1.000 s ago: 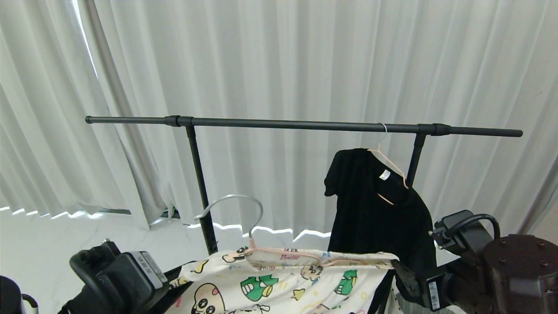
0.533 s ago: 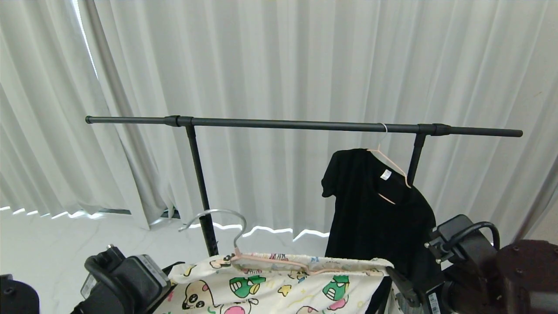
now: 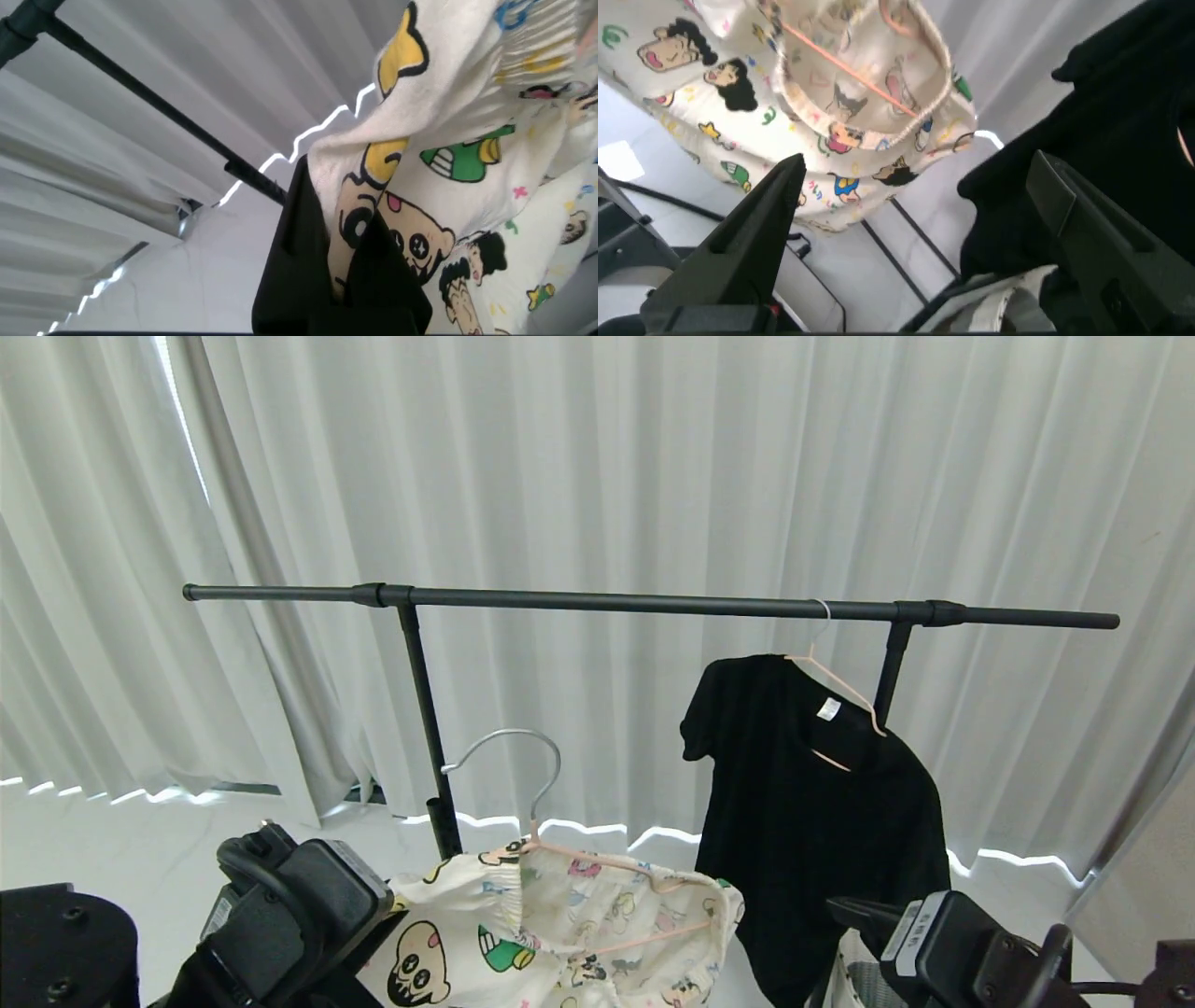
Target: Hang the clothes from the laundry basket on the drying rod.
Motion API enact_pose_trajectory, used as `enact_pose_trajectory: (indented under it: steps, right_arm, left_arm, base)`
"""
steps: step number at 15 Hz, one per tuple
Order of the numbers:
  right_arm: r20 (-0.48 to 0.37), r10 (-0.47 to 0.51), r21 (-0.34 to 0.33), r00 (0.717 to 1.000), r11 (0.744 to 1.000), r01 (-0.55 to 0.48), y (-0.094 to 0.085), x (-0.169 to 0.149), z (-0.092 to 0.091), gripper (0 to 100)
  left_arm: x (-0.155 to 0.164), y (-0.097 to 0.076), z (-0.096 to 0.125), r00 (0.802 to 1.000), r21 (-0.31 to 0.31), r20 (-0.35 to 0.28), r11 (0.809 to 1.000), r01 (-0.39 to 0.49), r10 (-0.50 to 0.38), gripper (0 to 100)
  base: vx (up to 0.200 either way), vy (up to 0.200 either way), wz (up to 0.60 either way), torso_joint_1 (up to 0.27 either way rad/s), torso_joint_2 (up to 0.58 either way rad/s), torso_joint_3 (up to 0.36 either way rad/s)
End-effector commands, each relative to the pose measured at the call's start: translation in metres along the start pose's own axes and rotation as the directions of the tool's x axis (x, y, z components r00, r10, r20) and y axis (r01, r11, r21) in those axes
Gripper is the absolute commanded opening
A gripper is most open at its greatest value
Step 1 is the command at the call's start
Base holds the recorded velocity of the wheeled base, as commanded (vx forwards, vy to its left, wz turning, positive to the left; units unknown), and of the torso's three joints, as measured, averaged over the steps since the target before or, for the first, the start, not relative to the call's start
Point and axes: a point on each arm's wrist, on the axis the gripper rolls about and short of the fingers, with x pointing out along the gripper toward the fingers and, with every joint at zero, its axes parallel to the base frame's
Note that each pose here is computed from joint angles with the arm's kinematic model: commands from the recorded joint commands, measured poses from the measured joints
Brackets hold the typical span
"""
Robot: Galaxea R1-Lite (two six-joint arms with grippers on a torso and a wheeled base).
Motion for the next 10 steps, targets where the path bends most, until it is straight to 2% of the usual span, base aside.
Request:
enact_pose_trajectory:
  steps: [1,3,5,7,10]
  right_arm:
    - [0.018,0.019,-0.005,1.0,1.0,-0.019,0.002,0.0,0.006,100]
    - [0.021,0.104,-0.057,0.994,0.993,-0.103,0.005,0.003,0.01,100]
    - [-0.009,0.176,-0.131,0.984,0.976,-0.176,0.01,0.011,0.011,100]
    - [-0.047,0.179,-0.17,0.983,0.968,-0.185,0.015,0.021,0.009,100]
    - [-0.069,0.228,-0.176,0.971,0.956,-0.236,0.018,0.024,0.006,100]
  left_arm:
    - [-0.003,-0.008,0.001,0.999,0.023,0.021,0.999,0.047,-0.048,0]
    - [-0.01,-0.022,0.005,0.987,0.071,0.07,0.988,0.137,-0.142,0]
    - [-0.016,-0.036,0.008,0.967,0.121,0.102,0.968,0.22,-0.232,0]
    - [-0.021,-0.042,0.011,0.954,0.145,0.123,0.956,0.254,-0.272,0]
    - [-0.022,-0.042,0.012,0.952,0.149,0.134,0.955,0.256,-0.276,0]
  base:
    - [0.0,0.0,0.0,0.0,0.0,0.0]
    - [0.0,0.0,0.0,0.0,0.0,0.0]
    - [0.0,0.0,0.0,0.0,0.0,0.0]
    - [0.0,0.0,0.0,0.0,0.0,0.0]
    - [0.0,0.0,0.0,0.0,0.0,0.0]
